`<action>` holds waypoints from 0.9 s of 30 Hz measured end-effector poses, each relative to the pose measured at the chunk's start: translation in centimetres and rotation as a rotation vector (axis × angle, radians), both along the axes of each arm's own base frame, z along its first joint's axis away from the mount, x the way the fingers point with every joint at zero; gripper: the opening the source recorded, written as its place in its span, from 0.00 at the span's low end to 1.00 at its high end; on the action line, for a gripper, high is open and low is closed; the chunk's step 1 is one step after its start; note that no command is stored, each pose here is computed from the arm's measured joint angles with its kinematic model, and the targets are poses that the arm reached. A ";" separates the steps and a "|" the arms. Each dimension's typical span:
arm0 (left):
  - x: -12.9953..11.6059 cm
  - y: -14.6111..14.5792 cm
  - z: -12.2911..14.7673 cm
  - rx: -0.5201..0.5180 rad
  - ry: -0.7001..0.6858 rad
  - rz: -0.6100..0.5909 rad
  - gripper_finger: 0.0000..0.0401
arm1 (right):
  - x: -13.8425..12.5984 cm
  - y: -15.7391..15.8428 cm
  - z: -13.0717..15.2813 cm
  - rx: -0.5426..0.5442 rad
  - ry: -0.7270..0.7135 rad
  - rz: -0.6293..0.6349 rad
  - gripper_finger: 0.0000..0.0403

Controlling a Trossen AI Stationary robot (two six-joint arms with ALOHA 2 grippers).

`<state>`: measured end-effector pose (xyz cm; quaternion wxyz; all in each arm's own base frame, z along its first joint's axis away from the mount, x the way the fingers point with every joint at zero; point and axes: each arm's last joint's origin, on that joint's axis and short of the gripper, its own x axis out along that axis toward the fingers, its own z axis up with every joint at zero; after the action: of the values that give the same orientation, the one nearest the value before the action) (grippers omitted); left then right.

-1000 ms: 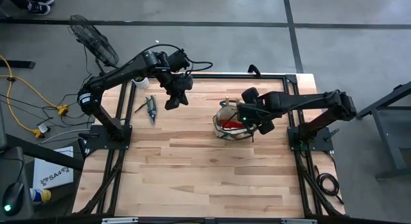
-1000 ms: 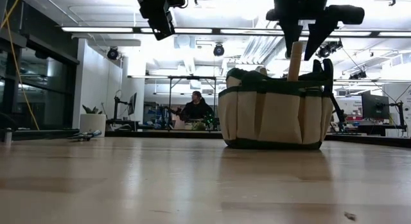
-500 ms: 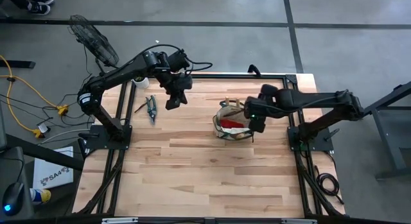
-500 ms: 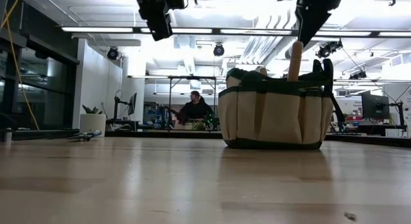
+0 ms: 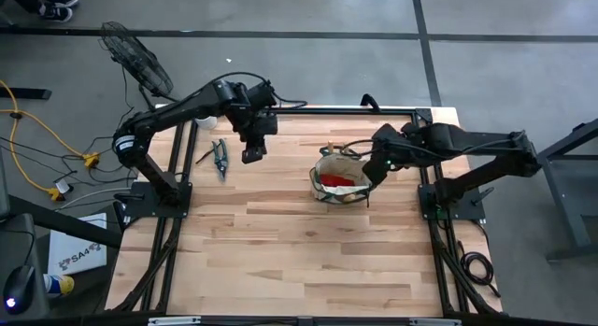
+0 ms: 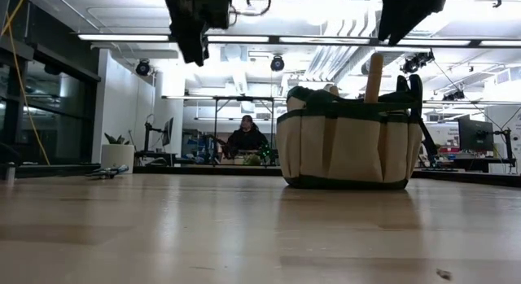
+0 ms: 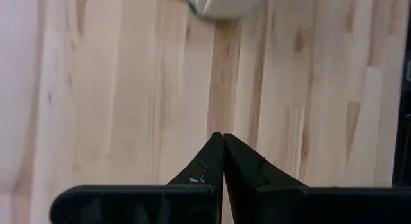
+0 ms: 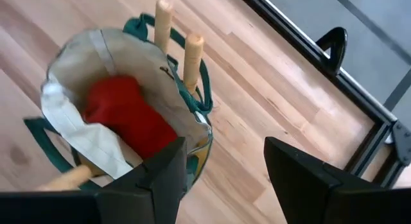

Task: Pick & Place Garden tools in Gardening bag
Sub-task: Adjust the gardening bag, then put the shear scissors into the gardening bag

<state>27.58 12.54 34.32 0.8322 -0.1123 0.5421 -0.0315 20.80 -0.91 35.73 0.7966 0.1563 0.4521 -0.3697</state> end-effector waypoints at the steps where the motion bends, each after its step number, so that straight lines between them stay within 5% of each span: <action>1: 0.0 0.0 -0.6 -0.005 0.018 0.005 0.00 | -0.1 0.0 0.1 0.005 -0.013 -0.014 0.50; 5: -0.3 0.7 -3.3 -0.037 0.079 0.090 0.00 | -0.6 0.0 0.4 0.024 -0.059 -0.068 0.50; 13: -3.4 4.3 -8.5 -0.070 0.282 0.558 0.00 | -0.7 0.0 0.5 0.015 -0.062 -0.068 0.50; 19: -5.3 5.5 -11.6 -0.112 0.353 0.770 0.00 | -0.7 -0.2 0.6 -0.047 -0.039 -0.041 0.50; 24: -6.8 5.5 -13.2 -0.014 0.495 1.026 0.01 | -0.7 -0.2 0.6 -0.068 -0.020 -0.010 0.50; 27: -7.1 5.4 -13.2 0.040 0.532 1.044 0.05 | -0.7 -0.2 0.6 -0.092 -0.004 0.011 0.50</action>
<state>20.46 17.94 21.08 0.5748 -0.3529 0.6056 0.4223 20.08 -1.13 36.34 0.8060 0.1176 0.4338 -0.3852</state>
